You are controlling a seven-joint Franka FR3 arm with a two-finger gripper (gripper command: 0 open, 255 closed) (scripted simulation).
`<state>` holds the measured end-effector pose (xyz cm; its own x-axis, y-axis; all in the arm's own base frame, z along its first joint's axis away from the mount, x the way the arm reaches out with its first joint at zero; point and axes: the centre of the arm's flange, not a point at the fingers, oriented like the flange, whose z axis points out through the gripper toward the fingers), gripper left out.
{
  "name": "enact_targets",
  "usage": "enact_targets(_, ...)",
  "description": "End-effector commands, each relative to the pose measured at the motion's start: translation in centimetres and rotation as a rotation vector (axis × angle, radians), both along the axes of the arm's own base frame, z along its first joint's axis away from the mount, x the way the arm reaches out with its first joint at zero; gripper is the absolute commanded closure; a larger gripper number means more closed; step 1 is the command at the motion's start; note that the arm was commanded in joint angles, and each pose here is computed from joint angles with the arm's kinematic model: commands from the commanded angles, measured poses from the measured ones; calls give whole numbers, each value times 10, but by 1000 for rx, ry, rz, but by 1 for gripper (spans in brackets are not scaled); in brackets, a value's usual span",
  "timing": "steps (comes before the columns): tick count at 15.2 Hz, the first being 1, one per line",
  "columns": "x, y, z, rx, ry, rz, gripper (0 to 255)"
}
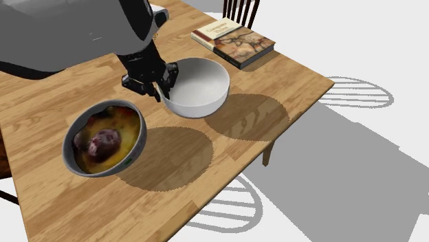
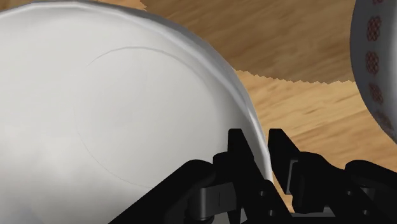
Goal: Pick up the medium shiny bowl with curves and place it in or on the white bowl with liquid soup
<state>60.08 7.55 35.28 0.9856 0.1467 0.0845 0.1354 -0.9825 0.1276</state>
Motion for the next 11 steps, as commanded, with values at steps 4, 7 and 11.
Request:
enact_targets(4,-1,0,27,0,0,0,255)
enact_targets(7,-1,0,43,0,0,0,255)
enact_targets(11,-1,0,64,0,0,0,255)
